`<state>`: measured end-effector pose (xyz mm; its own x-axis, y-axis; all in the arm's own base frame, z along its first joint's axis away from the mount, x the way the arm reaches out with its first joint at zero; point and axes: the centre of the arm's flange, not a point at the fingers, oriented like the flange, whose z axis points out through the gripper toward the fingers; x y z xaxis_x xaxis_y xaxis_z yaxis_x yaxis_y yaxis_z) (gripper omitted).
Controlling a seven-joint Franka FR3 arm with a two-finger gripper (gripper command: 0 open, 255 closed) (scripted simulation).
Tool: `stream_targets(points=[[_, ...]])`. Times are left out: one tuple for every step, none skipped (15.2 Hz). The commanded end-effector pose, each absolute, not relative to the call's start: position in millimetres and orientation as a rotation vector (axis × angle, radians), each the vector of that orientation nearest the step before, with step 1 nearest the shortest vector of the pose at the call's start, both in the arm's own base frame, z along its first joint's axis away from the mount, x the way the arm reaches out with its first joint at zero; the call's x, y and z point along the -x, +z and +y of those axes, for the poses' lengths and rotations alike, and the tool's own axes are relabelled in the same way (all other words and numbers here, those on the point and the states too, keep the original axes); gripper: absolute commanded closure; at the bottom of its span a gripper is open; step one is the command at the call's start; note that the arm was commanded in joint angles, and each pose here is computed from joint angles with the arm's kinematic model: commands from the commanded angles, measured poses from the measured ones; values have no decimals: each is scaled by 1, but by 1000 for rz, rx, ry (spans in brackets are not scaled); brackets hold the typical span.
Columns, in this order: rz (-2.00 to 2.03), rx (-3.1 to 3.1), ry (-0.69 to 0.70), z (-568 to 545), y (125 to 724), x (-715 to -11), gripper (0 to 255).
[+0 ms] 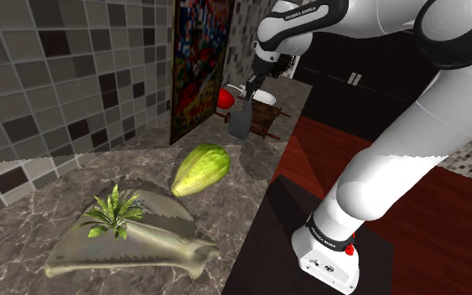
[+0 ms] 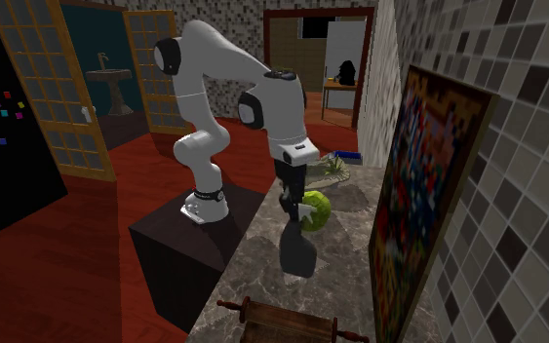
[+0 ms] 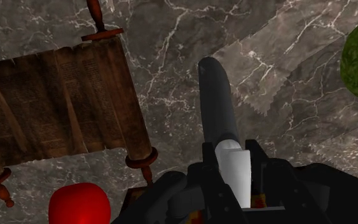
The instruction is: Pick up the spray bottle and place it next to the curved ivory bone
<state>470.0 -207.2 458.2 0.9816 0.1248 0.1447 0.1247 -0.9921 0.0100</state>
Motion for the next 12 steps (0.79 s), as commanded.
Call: stream_targets(points=[[197, -3126, 228, -206, 469, -469, 255], [197, -3126, 228, -206, 474, -469, 255], [197, -3126, 228, -206, 480, -469, 255], [197, -3126, 228, -206, 485, -469, 255], [197, -3126, 228, -206, 490, -469, 255], [197, -3126, 228, -206, 496, -469, 255], [197, -3126, 228, -206, 501, -469, 255], [197, -3126, 228, -206, 506, -469, 255], [197, -3126, 228, -206, 511, -469, 255], [197, -3126, 228, -206, 517, -469, 255], [197, -3126, 228, -206, 522, -469, 255], [197, -3126, 228, -206, 527, -469, 255]])
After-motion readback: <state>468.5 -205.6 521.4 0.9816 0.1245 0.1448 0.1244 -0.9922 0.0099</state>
